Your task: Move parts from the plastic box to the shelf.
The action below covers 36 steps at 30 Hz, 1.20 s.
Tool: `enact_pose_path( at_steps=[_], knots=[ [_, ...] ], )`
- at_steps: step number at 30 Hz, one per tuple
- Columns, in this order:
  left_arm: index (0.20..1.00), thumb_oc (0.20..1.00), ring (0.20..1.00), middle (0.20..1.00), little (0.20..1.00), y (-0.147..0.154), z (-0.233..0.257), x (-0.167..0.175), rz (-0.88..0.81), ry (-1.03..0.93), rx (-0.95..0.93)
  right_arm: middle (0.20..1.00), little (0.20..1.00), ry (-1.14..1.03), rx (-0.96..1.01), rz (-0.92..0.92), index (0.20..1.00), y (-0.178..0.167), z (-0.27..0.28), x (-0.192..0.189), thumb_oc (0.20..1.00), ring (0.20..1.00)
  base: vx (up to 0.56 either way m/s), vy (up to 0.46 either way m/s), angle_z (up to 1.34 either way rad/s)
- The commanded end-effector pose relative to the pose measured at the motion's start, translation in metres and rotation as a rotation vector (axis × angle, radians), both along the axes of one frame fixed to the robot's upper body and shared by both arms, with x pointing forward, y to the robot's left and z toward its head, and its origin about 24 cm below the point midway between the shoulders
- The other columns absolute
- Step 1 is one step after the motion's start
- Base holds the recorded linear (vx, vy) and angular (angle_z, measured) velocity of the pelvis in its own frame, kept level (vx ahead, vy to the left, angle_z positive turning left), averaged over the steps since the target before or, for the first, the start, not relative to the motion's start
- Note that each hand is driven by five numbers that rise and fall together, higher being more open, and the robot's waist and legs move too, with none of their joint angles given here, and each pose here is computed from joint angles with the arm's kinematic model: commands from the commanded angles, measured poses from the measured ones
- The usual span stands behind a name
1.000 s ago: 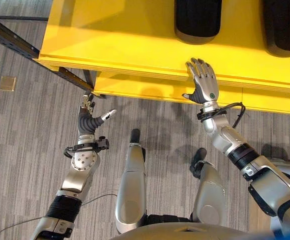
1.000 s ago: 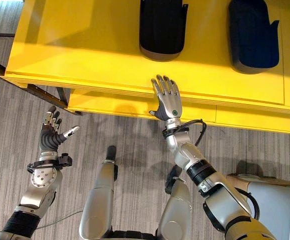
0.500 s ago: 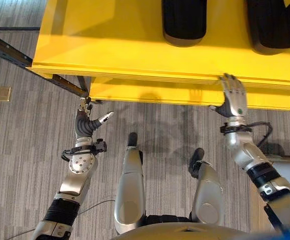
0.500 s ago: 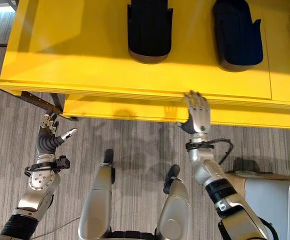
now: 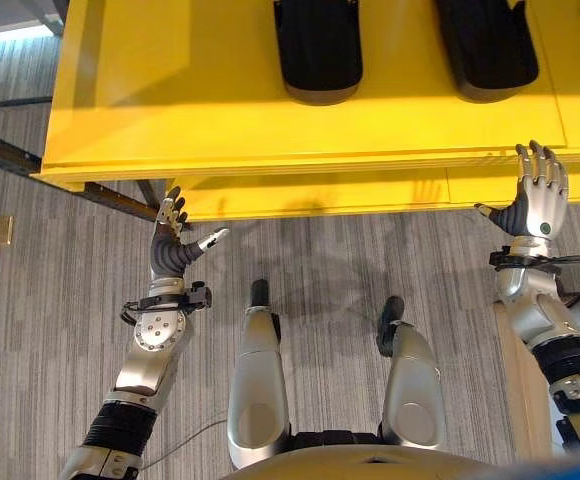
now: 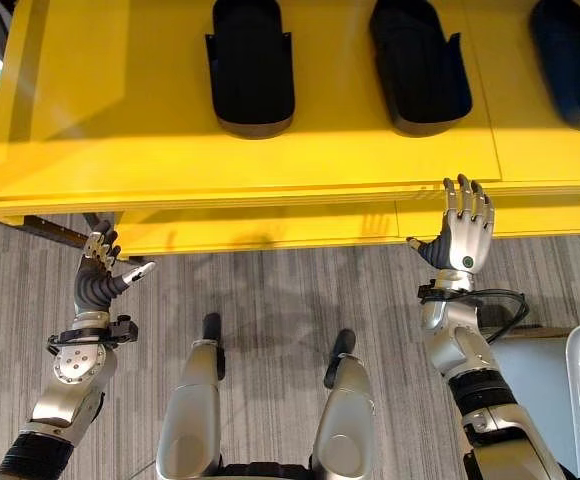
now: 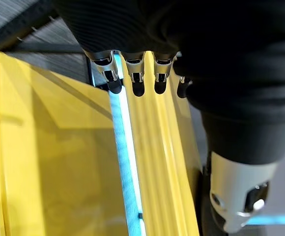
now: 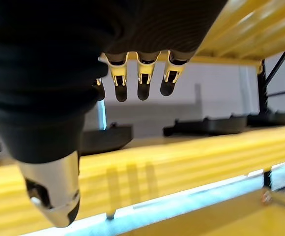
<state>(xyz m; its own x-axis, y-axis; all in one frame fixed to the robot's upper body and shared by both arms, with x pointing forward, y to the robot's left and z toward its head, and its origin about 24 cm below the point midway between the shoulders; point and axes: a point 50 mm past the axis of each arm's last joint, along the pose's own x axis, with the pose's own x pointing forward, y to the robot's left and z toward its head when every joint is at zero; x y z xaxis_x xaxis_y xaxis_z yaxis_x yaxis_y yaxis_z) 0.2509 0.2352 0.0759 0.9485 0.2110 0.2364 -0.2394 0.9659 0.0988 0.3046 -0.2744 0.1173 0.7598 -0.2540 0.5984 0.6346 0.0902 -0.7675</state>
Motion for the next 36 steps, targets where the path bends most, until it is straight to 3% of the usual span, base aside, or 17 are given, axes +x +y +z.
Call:
enact_pose_path(
  at_steps=[1,20,36],
  knots=[
    [1.0,1.0,1.0,1.0,1.0,-0.006,0.011,-0.004,-0.06,-0.061,0.034,1.0,1.0,-0.048,-0.023,-0.033,1.0,-0.013,0.016,0.006,1.0,1.0,-0.01,-0.062,-0.15],
    [1.0,1.0,1.0,1.0,1.0,-0.016,0.014,0.003,-0.11,-0.071,0.029,1.0,1.0,-0.001,-0.15,-0.037,1.0,-0.019,0.058,0.041,1.0,1.0,-0.01,-0.025,-0.04],
    [1.0,1.0,1.0,1.0,1.0,-0.015,0.013,0.002,-0.094,-0.077,0.004,1.0,1.0,0.071,-0.224,-0.011,1.0,-0.002,0.067,0.062,1.0,1.0,0.0,-0.004,0.0]
  ],
)
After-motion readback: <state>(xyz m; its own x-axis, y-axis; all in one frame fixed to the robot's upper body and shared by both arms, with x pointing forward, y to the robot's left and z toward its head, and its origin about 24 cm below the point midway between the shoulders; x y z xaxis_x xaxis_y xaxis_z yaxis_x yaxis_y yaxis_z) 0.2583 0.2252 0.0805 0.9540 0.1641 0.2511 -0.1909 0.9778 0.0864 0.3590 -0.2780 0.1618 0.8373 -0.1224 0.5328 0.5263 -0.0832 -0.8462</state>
